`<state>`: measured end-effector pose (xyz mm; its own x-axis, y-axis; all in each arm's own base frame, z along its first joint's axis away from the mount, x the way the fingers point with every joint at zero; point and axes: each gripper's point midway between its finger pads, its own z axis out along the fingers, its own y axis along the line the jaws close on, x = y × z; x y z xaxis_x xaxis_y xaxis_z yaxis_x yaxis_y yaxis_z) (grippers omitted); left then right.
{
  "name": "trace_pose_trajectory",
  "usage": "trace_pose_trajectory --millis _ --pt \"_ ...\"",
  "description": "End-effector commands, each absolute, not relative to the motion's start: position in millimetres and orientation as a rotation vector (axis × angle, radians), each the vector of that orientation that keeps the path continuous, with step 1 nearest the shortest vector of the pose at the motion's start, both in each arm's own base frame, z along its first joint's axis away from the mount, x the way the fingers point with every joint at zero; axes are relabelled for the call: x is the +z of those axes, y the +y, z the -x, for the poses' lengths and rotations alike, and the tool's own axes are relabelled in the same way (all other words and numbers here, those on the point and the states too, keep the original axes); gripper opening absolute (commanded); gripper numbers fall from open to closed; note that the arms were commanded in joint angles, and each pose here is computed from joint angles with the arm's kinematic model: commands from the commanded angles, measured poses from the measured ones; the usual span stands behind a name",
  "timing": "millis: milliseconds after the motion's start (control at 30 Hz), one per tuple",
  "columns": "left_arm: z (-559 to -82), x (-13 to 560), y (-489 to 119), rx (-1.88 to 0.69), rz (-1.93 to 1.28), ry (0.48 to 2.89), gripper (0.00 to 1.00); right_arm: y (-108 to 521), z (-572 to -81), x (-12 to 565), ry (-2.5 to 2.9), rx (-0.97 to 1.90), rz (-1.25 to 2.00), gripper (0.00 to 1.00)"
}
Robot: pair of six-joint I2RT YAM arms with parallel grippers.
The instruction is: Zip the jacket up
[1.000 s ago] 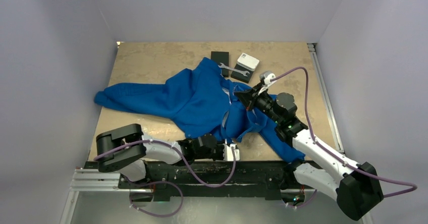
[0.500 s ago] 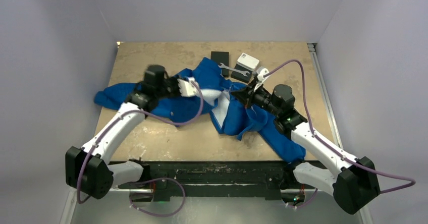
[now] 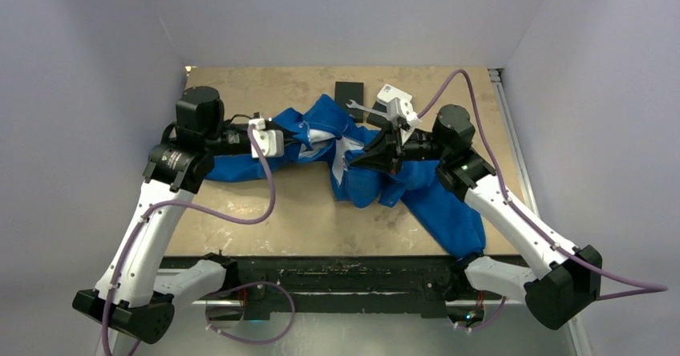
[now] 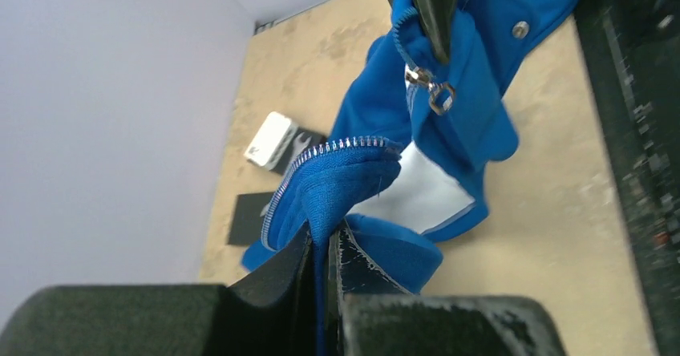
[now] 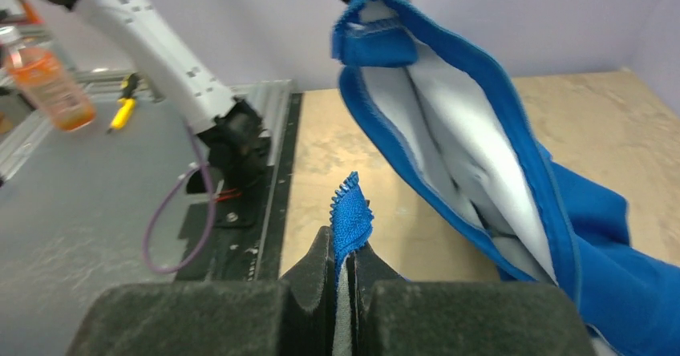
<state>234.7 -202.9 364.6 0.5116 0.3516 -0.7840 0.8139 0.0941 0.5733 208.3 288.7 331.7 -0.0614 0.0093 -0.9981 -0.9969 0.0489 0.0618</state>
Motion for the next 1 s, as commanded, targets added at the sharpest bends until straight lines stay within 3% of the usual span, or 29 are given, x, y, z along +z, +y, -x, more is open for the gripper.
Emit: trace_pose_trajectory --millis 0,200,433,700,967 --pt "-214 392 -221 -0.755 -1.356 1.104 0.00 285 -167 360 1.121 1.337 1.308 0.00" --pt "-207 398 -226 -0.834 -1.301 1.137 0.00 287 -163 367 1.107 1.402 1.383 0.00" --pt "-180 348 -234 -0.824 -1.518 1.253 0.00 300 -174 364 1.182 1.469 1.388 0.00" --pt "-197 360 -243 -0.873 -1.268 1.352 0.00 302 -167 358 1.198 1.462 1.417 0.00" --pt "-206 349 -234 -0.828 -1.216 1.504 0.00 299 -168 359 1.226 1.424 1.357 0.00"
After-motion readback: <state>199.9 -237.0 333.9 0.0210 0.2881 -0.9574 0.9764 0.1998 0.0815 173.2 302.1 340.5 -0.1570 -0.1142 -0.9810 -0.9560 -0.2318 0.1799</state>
